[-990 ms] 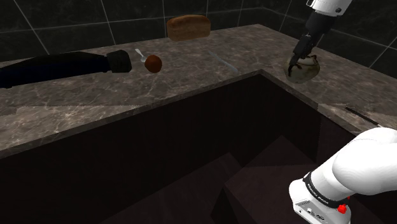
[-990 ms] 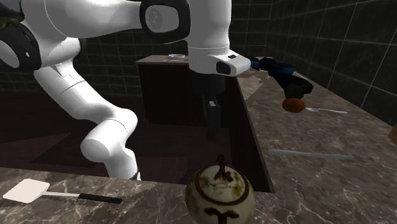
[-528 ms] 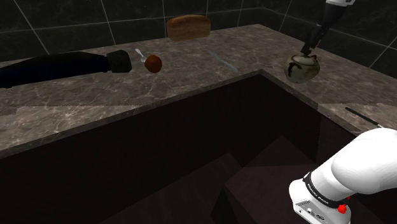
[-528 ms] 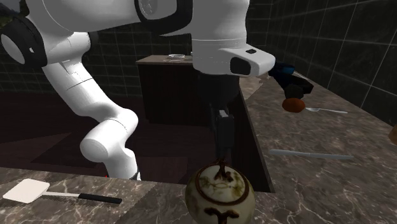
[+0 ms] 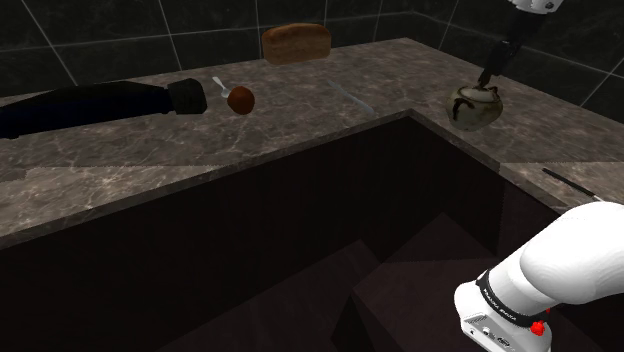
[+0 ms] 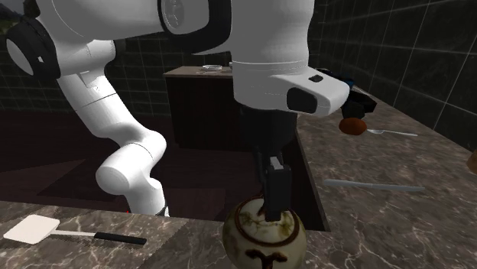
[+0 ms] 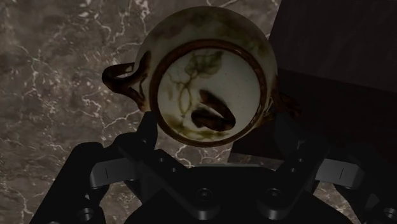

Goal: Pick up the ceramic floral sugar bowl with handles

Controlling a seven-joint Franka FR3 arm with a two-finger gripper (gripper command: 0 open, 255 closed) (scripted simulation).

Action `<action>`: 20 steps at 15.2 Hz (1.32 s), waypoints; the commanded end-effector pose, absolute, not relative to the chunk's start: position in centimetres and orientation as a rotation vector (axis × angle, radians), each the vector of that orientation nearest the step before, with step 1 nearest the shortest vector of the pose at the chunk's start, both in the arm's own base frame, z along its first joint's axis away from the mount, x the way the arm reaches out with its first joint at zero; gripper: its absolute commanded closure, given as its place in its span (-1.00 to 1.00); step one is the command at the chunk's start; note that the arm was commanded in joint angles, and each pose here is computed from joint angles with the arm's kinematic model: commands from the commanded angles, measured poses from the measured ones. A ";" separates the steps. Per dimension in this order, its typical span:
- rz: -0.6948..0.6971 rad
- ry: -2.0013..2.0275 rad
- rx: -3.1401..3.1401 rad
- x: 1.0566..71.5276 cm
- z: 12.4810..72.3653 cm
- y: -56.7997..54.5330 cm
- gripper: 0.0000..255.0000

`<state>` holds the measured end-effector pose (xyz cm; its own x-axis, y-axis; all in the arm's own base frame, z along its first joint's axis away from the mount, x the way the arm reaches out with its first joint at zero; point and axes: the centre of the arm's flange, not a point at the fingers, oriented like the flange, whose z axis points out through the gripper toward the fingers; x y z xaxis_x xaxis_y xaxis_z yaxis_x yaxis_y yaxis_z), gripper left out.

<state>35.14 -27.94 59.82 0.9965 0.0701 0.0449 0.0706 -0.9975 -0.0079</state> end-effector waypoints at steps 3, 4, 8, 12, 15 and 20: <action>-0.070 -0.111 -3.130 35.2 58.0 -28.0 -1.00; -0.070 -0.111 -3.130 35.2 58.0 -28.0 -1.00; -0.070 -0.111 -3.130 35.2 58.0 -28.0 1.00; -0.070 -0.111 -3.130 35.1 58.0 -28.0 1.00; -0.070 -0.110 -3.130 35.2 58.0 -28.0 1.00; -0.070 -0.110 -3.130 35.2 60.6 -28.0 1.00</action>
